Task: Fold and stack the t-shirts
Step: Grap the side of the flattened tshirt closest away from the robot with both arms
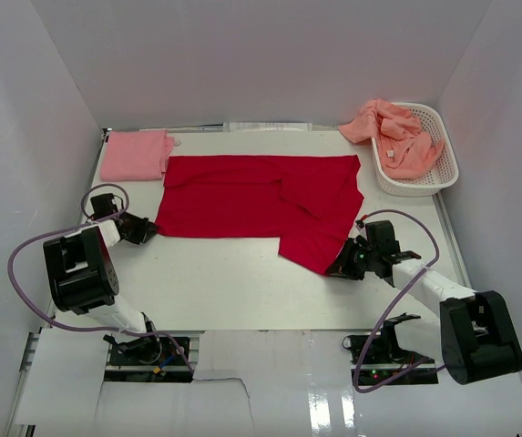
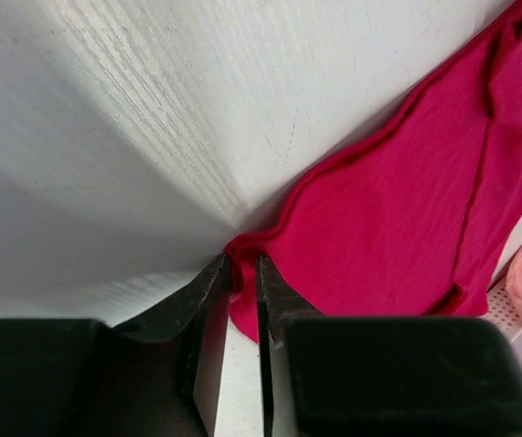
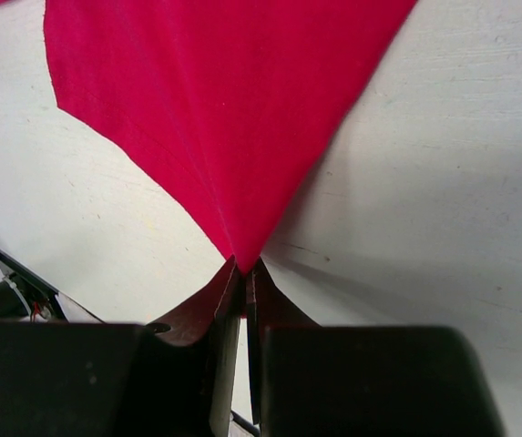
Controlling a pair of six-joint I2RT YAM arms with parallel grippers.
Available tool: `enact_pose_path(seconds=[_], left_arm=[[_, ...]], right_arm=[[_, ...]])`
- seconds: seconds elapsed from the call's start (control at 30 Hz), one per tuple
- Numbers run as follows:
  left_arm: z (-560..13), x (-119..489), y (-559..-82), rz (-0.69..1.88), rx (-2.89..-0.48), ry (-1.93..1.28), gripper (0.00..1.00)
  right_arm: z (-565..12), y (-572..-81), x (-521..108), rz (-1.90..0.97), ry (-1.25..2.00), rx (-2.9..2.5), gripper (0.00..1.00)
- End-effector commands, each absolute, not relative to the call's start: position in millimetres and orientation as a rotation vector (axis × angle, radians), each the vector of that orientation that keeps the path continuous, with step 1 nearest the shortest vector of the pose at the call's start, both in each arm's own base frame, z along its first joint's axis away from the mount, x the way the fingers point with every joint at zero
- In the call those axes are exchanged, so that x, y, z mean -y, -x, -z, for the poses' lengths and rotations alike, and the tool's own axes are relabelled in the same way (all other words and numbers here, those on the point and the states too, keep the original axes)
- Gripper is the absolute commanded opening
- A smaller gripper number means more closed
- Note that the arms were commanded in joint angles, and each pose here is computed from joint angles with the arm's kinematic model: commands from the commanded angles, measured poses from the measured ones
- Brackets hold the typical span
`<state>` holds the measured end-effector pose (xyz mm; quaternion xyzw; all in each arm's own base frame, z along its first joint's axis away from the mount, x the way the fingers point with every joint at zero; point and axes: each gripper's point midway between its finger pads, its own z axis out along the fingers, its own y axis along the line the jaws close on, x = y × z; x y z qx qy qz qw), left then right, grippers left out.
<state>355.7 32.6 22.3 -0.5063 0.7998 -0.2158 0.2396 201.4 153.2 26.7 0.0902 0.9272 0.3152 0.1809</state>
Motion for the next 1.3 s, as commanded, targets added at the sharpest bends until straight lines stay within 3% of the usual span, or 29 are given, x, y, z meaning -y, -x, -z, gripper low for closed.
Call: enact_pose_path(seconds=[0.0, 0.03, 0.13, 0.67, 1.27], left_arm=[[9, -28, -328, 0.512, -2.293, 1.458, 0.28], [8, -28, -329, 0.519, -2.295, 1.455, 0.16], [8, -25, -331, 0.547, -2.307, 1.439, 0.0], [-61, -16, -319, 0.592, -2.264, 1.211, 0.0], [-59, -6, -301, 0.613, -2.306, 1.16, 0.0]], right_arm=[[-29, -195, -153, -0.893, -0.224, -2.625, 0.1], [-30, -195, -153, -0.89, -0.224, -2.628, 0.1], [-35, -196, -153, -0.893, -0.206, -2.624, 0.09], [-49, -160, -156, -0.979, -0.131, -2.711, 0.08], [-64, -147, -131, -0.908, -0.189, -2.729, 0.08]])
